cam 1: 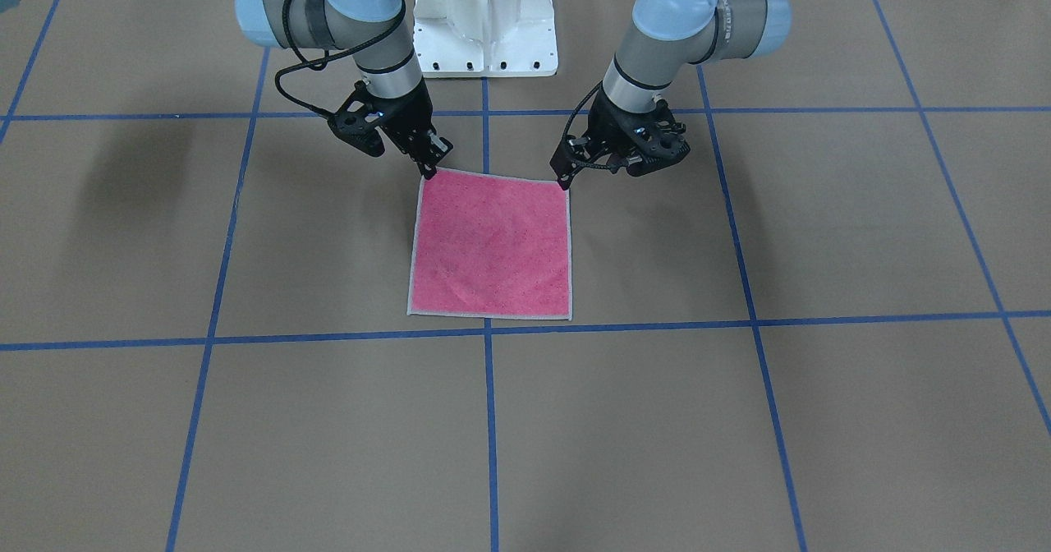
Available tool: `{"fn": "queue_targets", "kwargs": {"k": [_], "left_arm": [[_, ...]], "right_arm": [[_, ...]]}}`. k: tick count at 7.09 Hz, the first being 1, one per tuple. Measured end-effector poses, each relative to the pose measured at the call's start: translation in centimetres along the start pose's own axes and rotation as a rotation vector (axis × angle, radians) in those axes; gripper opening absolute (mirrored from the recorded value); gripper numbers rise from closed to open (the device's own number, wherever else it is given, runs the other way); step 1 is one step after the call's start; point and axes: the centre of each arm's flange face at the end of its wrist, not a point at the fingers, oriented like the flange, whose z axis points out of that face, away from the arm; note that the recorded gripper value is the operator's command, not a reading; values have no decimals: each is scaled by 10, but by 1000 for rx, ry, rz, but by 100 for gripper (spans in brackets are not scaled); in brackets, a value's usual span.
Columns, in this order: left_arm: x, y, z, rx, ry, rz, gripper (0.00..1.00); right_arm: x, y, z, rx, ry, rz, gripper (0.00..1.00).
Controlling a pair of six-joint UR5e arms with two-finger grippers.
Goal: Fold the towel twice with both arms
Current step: 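Lower both grippers onto the towel's two near corners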
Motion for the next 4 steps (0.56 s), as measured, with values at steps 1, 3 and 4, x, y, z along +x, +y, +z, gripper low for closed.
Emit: {"fn": "queue_targets", "kwargs": {"k": [1, 3, 4], "left_arm": [[0, 11, 11, -1, 14, -11, 83], [-2, 28, 29, 16, 29, -21, 72], [-4, 33, 33, 23, 29, -20, 67]], "right_arm": [[-1, 1, 0, -1, -1, 0, 0], [-1, 1, -2, -3, -2, -1, 0], [-1, 1, -3, -4, -4, -1, 0]]}}
